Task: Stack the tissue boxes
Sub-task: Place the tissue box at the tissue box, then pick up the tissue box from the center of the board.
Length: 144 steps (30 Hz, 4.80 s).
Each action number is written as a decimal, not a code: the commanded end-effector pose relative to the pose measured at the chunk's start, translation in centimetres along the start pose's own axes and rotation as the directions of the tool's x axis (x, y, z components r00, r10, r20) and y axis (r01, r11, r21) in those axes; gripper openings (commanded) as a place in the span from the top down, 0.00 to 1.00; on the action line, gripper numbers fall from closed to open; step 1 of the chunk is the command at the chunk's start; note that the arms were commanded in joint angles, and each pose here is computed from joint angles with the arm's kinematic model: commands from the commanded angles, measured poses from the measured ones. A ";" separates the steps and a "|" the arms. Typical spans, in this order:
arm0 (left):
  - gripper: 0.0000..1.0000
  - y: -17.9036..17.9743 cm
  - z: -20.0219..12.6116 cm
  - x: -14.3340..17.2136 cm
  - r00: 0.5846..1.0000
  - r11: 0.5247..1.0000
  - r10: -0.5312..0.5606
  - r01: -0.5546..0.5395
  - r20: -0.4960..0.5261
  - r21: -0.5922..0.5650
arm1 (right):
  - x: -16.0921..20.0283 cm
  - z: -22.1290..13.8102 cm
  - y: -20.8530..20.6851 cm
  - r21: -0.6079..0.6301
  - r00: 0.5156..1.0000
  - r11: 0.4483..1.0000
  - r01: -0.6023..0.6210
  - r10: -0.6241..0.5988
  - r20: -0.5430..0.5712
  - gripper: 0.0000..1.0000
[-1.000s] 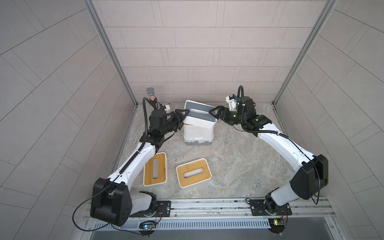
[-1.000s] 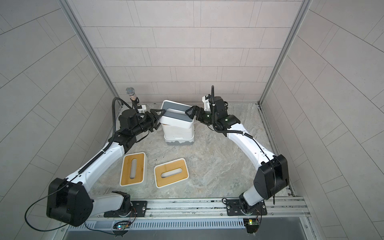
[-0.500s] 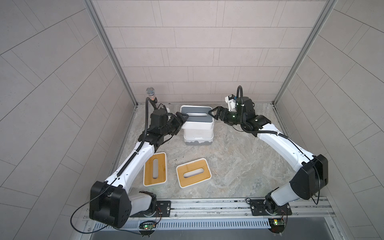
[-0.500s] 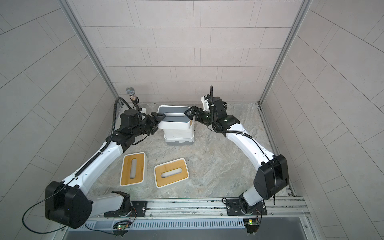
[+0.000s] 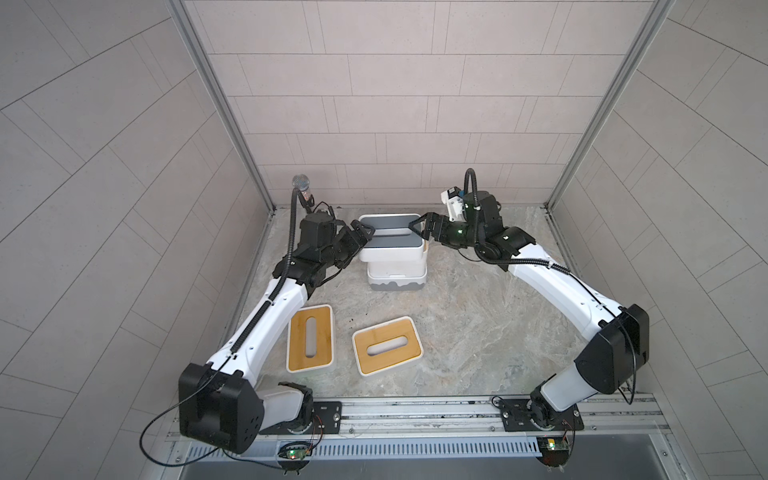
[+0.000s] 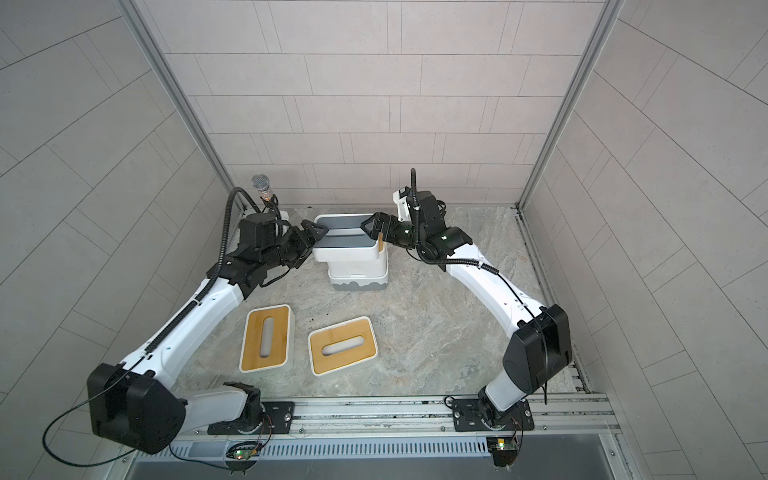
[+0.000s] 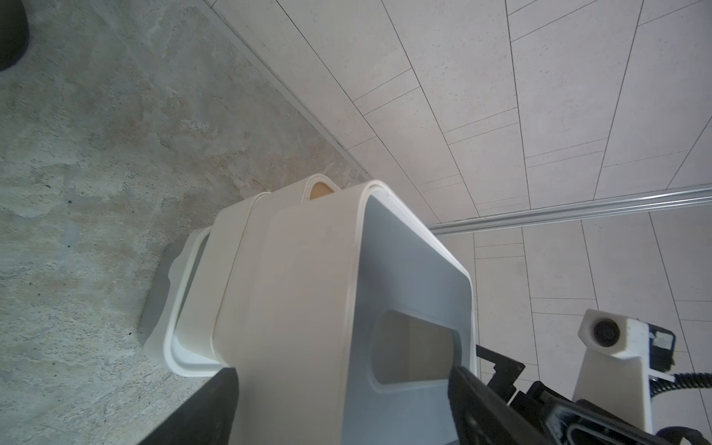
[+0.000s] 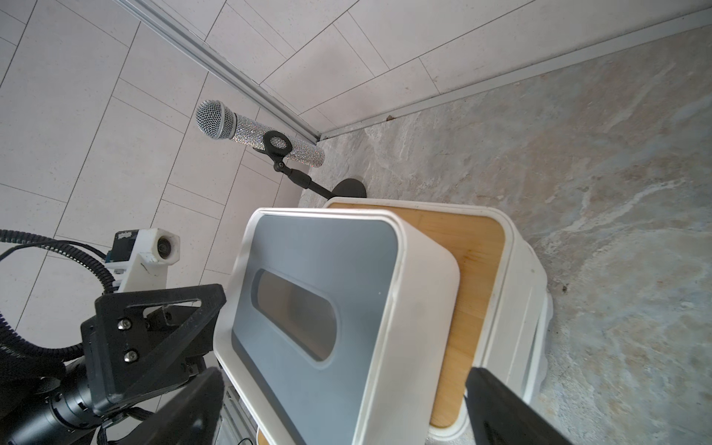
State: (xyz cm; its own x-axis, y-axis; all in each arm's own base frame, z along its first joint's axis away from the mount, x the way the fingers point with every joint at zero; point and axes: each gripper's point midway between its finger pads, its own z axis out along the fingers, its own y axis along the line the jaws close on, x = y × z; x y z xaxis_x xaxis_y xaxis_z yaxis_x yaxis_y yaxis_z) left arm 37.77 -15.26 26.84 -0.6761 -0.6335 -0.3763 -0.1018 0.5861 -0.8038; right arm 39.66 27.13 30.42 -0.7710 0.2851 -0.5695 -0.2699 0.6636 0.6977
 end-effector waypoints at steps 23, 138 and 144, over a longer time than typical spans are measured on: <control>0.08 -4.0 1.6 -3.1 0.995 0.994 0.100 -0.101 0.030 0.044 | -1.2 1.5 3.2 -0.067 0.999 0.997 0.035 -0.036 -0.017 0.01; 0.03 -7.0 4.1 -3.5 0.976 0.976 0.216 -0.216 0.042 -0.010 | -3.9 0.4 1.0 -0.005 1.000 1.000 0.026 -0.026 0.015 0.00; 0.03 -7.1 3.4 -3.9 0.971 0.973 0.231 -0.230 0.068 -0.028 | -3.9 0.5 1.2 -0.016 1.000 1.000 0.022 -0.022 0.017 0.00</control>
State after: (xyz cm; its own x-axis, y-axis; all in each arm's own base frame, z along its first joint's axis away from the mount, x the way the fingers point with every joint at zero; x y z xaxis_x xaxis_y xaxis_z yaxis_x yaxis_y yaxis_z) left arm 43.53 -18.94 30.38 -0.6647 -0.5179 -0.5385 0.0005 0.7205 -0.6935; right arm 42.71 26.48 32.88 -0.7570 0.2830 -0.5890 -0.2765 0.6780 0.6811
